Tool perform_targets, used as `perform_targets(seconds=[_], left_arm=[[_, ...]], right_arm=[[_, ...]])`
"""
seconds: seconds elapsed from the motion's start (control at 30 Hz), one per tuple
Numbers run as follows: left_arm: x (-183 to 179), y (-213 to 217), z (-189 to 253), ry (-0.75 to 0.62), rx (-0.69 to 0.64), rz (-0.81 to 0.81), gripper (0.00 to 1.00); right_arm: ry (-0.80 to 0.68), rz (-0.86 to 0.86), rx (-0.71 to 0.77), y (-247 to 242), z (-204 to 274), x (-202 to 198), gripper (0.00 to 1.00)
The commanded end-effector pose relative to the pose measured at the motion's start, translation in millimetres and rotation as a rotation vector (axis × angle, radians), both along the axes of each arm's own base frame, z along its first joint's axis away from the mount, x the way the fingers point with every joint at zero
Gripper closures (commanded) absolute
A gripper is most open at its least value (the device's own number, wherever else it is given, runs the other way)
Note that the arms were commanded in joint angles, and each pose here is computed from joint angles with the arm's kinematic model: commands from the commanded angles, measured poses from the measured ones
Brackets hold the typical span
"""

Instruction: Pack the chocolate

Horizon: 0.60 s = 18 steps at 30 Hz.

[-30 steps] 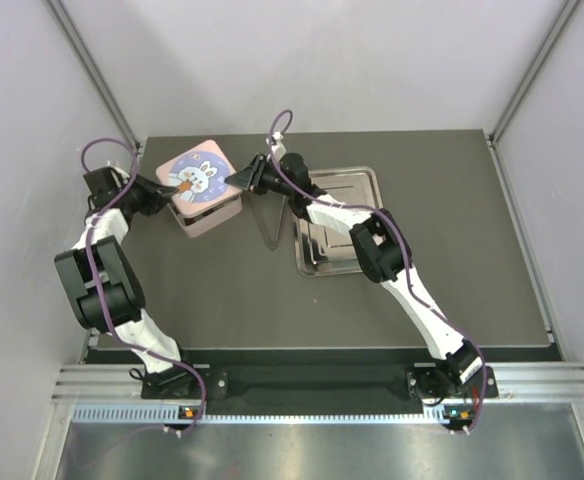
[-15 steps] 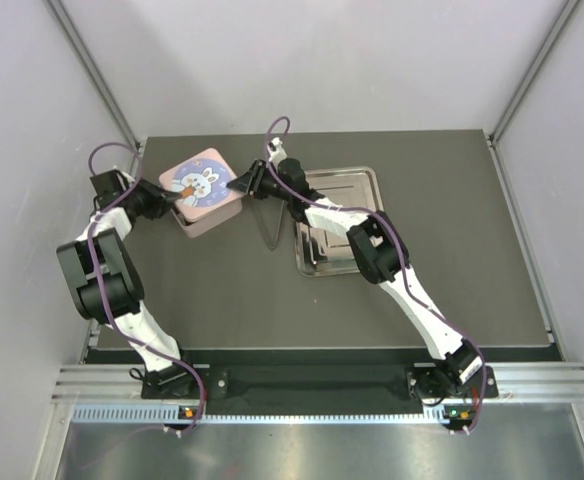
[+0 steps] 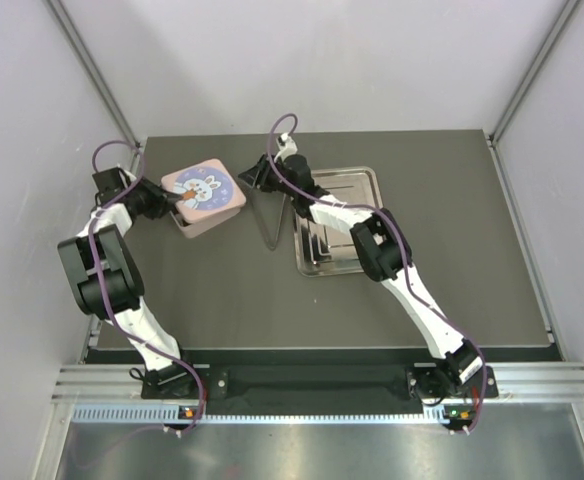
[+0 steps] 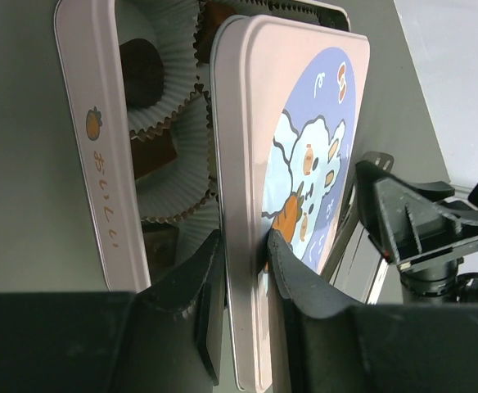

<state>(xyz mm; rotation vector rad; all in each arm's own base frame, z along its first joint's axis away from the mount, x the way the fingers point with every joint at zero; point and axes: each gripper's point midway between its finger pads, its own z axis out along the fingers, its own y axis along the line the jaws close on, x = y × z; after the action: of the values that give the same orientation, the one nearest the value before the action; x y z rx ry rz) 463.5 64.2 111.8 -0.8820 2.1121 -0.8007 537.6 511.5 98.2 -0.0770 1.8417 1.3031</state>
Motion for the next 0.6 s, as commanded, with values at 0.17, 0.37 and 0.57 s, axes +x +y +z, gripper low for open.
perform_targets(seconds=[0.17, 0.37, 0.57], left_arm=[[-5.8, 27.8, -24.0, 0.084, 0.142, 0.056, 0.96], [-6.6, 34.7, -30.9, 0.13, 0.141, 0.103, 0.93], [-9.4, 44.2, -32.5, 0.18, 0.16, 0.152, 0.91]], right_arm=[[-0.144, -0.029, 0.037, -3.2, 45.8, 14.5, 0.6], [-0.1, -0.012, 0.014, -4.2, 48.1, 4.3, 0.62], [0.084, -0.202, -0.04, -32.5, 46.9, 3.6, 0.52]])
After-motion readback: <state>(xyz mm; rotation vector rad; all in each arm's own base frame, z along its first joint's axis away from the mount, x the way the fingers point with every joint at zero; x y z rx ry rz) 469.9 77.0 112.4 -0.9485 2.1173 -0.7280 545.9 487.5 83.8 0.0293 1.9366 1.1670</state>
